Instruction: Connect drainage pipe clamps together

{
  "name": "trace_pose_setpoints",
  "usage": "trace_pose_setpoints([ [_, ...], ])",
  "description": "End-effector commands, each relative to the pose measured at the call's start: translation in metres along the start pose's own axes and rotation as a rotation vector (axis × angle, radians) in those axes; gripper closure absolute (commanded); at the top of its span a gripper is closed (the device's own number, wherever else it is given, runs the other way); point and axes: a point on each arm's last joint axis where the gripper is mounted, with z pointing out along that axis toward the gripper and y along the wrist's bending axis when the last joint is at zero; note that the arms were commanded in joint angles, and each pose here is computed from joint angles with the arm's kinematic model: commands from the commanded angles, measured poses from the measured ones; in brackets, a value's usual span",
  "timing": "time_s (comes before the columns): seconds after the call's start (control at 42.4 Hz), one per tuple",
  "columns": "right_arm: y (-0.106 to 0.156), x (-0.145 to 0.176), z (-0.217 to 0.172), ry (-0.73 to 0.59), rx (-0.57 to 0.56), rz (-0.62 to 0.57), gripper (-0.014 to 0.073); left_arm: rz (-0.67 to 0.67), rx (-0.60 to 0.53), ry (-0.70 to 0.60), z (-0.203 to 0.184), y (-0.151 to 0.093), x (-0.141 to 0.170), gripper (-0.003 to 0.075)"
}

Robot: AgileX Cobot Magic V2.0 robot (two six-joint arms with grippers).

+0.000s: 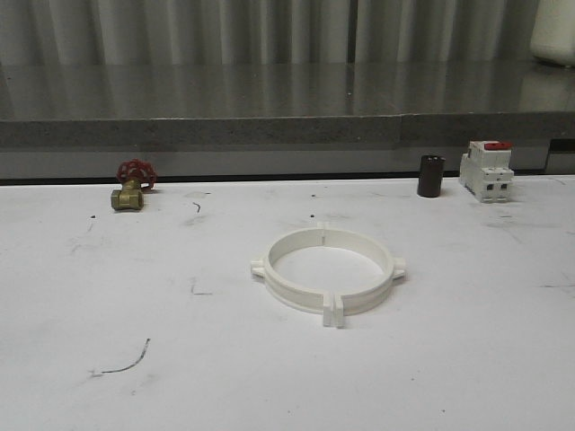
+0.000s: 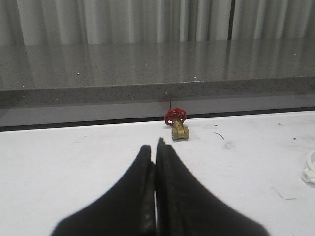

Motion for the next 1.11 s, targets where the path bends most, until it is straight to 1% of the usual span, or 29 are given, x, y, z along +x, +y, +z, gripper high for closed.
trace_pose_setpoints([
  [0.0, 0.0004, -0.0104, -0.0036, -0.076, -0.002, -0.009, 0.0662, -0.013, -0.015, -0.063, -0.0001, 0.0016, 0.0003, 0.0741],
  [0.165, 0.0004, -0.0104, -0.0036, -0.076, -0.002, -0.009, 0.0662, -0.017, -0.016, -0.063, -0.0001, 0.0018, 0.0003, 0.0741],
  [0.307, 0.0004, -0.0104, -0.0036, -0.076, -0.002, -0.009, 0.0662, -0.073, -0.018, -0.065, -0.0001, 0.0021, 0.0002, 0.0741],
  [0.401, 0.0004, -0.0104, -0.0036, -0.076, -0.002, -0.009, 0.0662, -0.066, -0.018, -0.072, -0.0002, 0.0022, -0.0005, 0.0741],
  [0.59, 0.0004, -0.0104, -0.0036, -0.076, -0.002, -0.009, 0.0662, -0.064, -0.023, -0.141, -0.0008, 0.0028, -0.0067, 0.0741],
  [1.085, 0.0004, -0.0104, -0.0036, -0.076, -0.002, -0.009, 0.0662, -0.062, -0.03, -0.141, -0.001, 0.0032, -0.0066, 0.0741],
])
